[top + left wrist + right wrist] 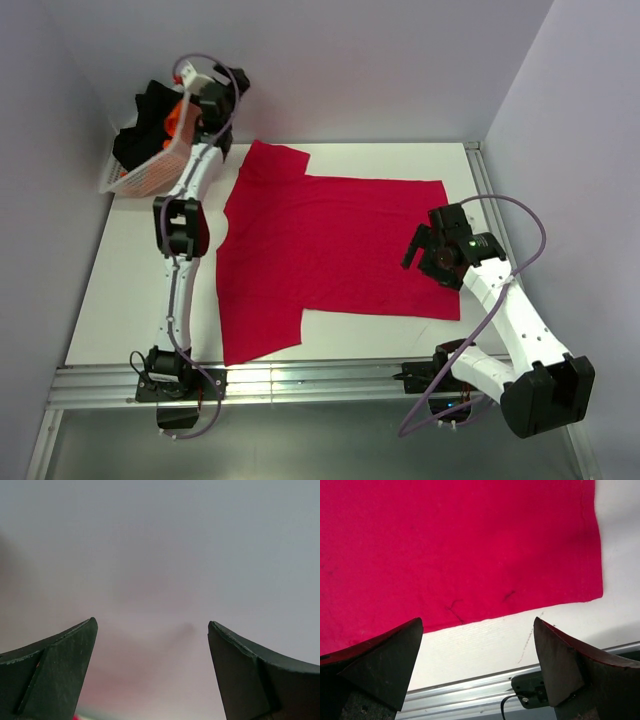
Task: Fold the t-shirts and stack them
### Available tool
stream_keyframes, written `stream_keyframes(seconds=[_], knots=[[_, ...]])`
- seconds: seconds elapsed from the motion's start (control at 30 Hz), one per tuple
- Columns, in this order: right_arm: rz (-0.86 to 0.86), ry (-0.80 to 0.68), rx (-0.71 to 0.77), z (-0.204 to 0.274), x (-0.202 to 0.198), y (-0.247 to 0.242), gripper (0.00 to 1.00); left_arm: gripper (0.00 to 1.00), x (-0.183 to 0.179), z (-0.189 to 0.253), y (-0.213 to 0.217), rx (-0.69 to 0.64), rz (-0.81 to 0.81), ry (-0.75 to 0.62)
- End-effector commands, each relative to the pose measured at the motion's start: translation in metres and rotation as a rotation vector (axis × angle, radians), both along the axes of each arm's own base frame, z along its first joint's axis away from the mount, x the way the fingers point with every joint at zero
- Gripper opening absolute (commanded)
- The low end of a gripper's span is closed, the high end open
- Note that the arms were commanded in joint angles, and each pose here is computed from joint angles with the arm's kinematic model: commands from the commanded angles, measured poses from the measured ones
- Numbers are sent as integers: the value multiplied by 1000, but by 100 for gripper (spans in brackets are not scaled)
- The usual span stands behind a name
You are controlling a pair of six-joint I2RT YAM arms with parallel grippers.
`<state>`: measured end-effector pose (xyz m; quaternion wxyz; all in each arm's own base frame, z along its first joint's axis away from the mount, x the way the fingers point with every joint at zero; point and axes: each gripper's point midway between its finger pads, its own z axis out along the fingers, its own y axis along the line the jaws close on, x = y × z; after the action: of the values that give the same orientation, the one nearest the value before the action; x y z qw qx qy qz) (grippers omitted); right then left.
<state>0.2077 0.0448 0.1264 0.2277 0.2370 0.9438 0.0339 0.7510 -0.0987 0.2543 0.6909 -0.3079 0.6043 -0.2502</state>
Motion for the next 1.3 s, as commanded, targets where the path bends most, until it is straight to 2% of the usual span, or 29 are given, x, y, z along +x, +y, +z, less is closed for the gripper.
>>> stream_keyframes(seconds=[0.0,0.03,0.07,0.1,0.13,0.17,0.2,0.33,0.37,0.47,0.5,0.57,0.63,0.67,0.73,0.8,0.83,0.87,0.93,1.0,1.03,1.1,1.13,1.17,1.23,1.27], knots=[[-14,-129,-43,33,31,-7,98,99,-54,188,82,47,150,-280],[-14,-151,-54,39,38,-9,98,99,-51,162,79,63,131,-190],[-15,-166,-63,45,44,-10,98,100,-53,157,76,73,109,-162],[-9,-185,-63,54,53,-8,99,99,-67,174,72,59,82,-172],[-5,-203,-57,59,60,-6,99,99,-66,139,70,54,71,-96],[2,-213,-40,64,67,-1,99,99,-80,153,69,29,61,-113],[4,-218,-26,65,70,2,99,99,-80,112,65,24,42,-33],[22,-259,31,72,82,13,99,99,-89,69,49,20,-49,82],[26,-260,36,70,81,14,99,100,-89,40,44,29,-80,178],[43,-252,33,65,79,15,99,99,-98,31,36,32,-124,245],[52,-246,29,64,77,15,99,99,-105,15,34,35,-132,283],[60,-242,24,61,74,14,99,100,-118,28,33,33,-144,259],[54,-248,14,61,70,11,99,99,-125,21,19,17,-225,297],[44,-253,6,61,70,9,99,99,-126,16,9,8,-277,335],[-13,-260,-54,63,66,-7,100,99,-146,-13,-10,4,-350,493],[-62,-243,-107,64,58,-20,100,96,-182,-34,-29,63,-410,616],[-91,-263,-133,73,57,-27,100,97,-196,-38,-30,95,-384,636],[-95,-270,-141,77,54,-29,100,98,-230,-43,-23,139,-337,664],[-112,-306,-142,88,45,-33,99,99,-270,-38,-47,168,-387,657],[-117,-321,-132,92,38,-34,99,100,-314,-38,-47,215,-387,723],[-114,-321,-115,91,33,-32,99,99,-346,-44,-42,239,-395,811],[-77,-251,-46,78,22,-18,100,99,-387,-69,-44,292,-412,931],[-67,-197,-25,64,17,-14,100,100,-409,-70,-41,297,-419,969],[-75,-164,8,57,13,-8,100,99,-443,-95,-36,298,-425,1094],[-63,-82,62,35,2,2,100,100,-481,-108,-38,320,-452,1173],[-64,-73,73,31,2,5,100,100,-514,-121,-30,317,-438,1262]])
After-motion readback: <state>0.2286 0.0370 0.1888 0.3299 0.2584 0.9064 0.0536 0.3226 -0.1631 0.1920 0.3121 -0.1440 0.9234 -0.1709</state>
